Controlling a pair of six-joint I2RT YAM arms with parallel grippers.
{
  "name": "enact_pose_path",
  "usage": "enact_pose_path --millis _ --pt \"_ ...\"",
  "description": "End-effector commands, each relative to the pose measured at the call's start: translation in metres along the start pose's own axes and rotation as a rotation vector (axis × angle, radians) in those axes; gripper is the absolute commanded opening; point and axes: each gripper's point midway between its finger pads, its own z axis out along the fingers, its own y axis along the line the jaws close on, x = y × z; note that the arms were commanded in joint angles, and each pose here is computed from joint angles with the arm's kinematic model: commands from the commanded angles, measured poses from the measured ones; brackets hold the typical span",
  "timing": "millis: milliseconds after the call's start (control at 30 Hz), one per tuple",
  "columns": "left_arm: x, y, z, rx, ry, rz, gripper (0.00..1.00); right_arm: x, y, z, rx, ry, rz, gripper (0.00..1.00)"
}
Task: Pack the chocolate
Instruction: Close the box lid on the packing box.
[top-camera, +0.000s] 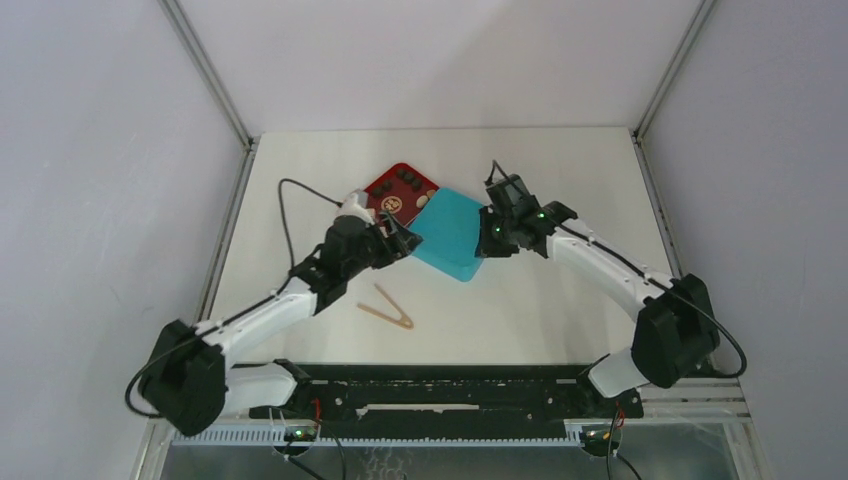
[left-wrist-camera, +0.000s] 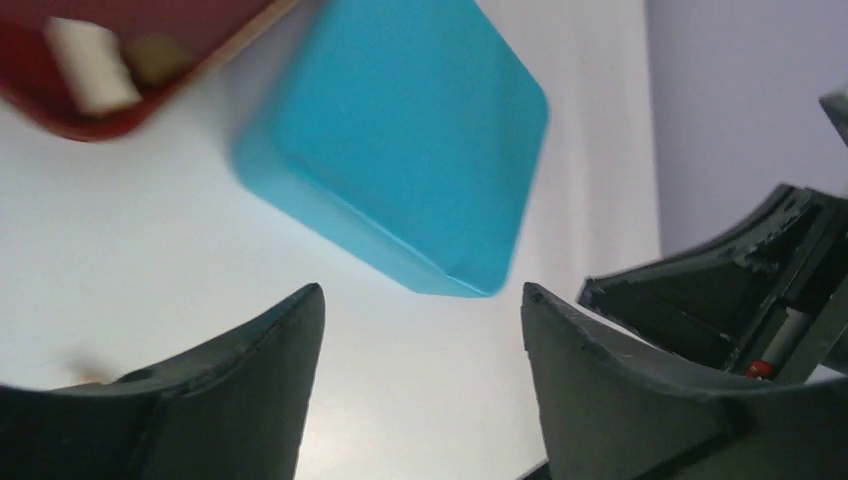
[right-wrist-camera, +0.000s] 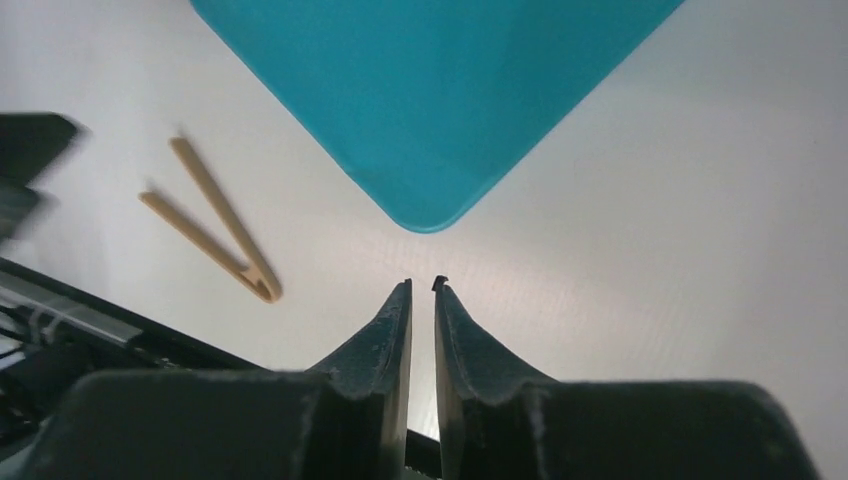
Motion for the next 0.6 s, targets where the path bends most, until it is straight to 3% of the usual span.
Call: enact_pose_path --millis 0,200,267,567 --pt "-0.034 0.036 -0.037 -0.148 -0.133 0.077 0.81 0.012 -0.008 -0.002 0.100 0.094 -0.122 0.17" --pt "-0.067 0.065 -0.086 -0.303 -0.278 0.142 1.00 0.006 0.003 0.012 0.135 0.119 -0.182 0.05" --pt "-0.069 0.069 -0.094 -0.315 -0.286 0.146 1.00 0.004 0.005 0.017 0.149 0.133 -0.198 0.00" --pt "-0.079 0.074 -0.123 -0.358 -0.332 0.200 1.00 -0.001 0.017 0.027 0.213 0.158 -0.251 0.00"
